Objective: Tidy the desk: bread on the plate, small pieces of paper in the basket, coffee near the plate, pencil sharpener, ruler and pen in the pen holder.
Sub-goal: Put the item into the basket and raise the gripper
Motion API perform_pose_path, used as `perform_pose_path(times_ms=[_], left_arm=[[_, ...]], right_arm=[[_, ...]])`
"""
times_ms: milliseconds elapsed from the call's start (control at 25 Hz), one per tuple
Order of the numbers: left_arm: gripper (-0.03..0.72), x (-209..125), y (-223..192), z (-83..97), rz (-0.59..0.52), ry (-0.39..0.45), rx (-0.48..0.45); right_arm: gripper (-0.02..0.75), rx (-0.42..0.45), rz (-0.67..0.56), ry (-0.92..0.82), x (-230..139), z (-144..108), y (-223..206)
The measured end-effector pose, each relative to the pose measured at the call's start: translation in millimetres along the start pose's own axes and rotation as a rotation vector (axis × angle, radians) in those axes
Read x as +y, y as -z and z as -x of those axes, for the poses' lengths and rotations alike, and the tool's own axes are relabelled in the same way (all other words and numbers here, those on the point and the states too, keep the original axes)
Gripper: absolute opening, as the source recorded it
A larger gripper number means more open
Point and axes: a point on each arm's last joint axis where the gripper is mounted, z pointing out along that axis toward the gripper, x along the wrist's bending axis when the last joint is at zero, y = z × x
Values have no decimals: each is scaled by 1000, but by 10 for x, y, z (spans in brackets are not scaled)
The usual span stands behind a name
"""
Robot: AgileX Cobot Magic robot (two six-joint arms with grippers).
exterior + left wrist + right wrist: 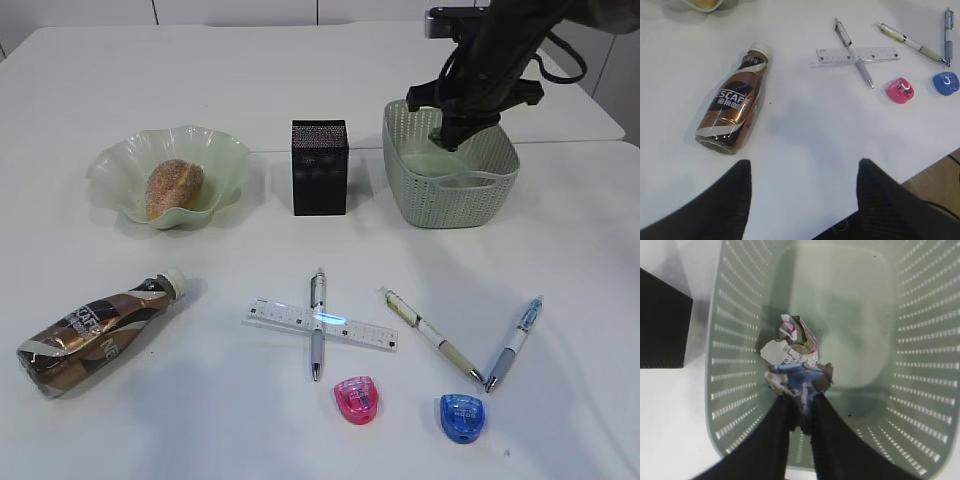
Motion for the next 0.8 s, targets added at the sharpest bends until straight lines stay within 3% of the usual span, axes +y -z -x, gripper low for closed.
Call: perform_pose_path(times_ms=[80,160,280,600,800], left_arm=[[466,0,0,0,0,0,0],[466,0,0,0,0,0,0],[466,0,0,0,0,0,0],[466,0,0,0,0,0,0],[466,0,0,0,0,0,0]], right_arm=[[169,0,-2,-4,-2,0,-8],[293,0,5,-14,4,0,-20],[391,-5,15,-25,13,5,-20],[420,-16,-5,-32,30,12,88],[421,-16,-23,-40,49,19,559]])
